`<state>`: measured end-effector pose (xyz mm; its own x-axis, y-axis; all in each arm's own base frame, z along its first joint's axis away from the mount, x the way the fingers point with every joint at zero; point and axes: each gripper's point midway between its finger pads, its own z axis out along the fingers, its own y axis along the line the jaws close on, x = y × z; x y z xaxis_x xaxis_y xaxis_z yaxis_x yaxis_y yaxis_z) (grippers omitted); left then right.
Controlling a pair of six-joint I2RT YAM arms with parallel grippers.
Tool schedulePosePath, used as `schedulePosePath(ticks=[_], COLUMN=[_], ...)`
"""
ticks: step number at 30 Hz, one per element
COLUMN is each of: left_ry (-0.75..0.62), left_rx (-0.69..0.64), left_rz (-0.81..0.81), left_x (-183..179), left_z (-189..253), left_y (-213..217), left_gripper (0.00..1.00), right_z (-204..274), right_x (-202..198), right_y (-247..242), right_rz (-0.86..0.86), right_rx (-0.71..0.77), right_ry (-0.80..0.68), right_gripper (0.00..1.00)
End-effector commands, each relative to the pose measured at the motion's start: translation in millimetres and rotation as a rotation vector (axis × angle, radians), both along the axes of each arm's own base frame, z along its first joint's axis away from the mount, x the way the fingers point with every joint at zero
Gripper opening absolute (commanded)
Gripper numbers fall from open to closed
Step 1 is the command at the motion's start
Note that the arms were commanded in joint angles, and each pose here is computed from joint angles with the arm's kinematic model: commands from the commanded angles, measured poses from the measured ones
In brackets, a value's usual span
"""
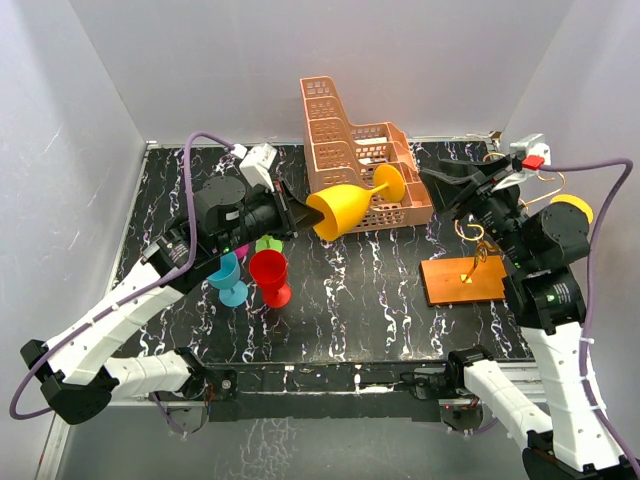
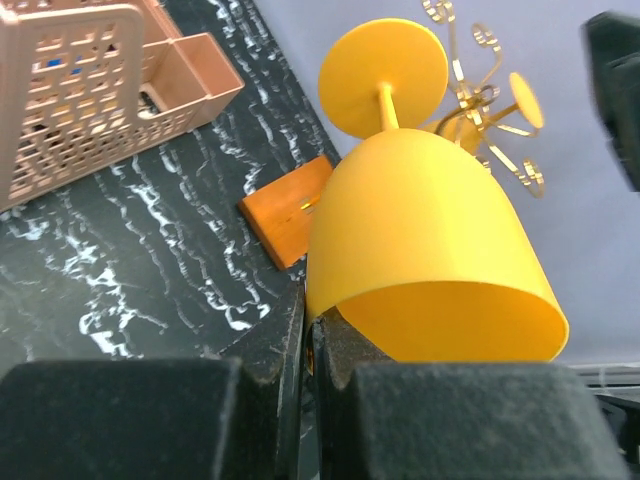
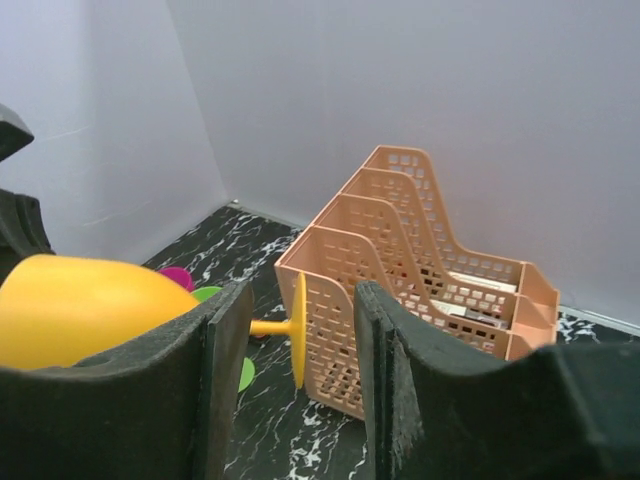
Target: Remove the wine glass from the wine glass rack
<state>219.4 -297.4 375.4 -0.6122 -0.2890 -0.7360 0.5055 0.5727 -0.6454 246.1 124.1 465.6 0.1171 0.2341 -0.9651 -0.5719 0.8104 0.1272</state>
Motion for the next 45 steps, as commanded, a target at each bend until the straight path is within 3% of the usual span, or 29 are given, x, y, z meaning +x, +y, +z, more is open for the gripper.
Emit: schedulePosePath(ticks=[1,14,18,24,45], left_ry=[-0.011,0.241,0.254,0.299,0.463], left_rx=[0.101,0.697,0.807,0.917,1.117], left_rz=[0.021,-0.032,-0.029,-0.064,-0.214], left_x=[-1.9,3.7,14.3,22.9,1.5], left_z=[-3.1,-105.2,-120.1,-141.9,-192.1], left_y=[14.3,40.0,44.0,42.9,58.2], left_gripper=[0.0,0.0,0.0,0.0,0.0], right_z=[32.1,34.6,32.7,29.5,17.9], right_x=[-7.2,-9.5,-11.0,-12.4,-10.4], right_y=[-18.6,-25.5,-26.2,-27.0,-29.2], right_rz=[-0.102,-0.14,-0.142,-0.146,-0.162], right_rx=[-0.003,-0.01,-0.014,-0.026,-0.059], right_ry=[-0.127,-0.153,-0.153,-0.153,-0.154], right_gripper=[0.51,0.57,0.57,0.58,0.59])
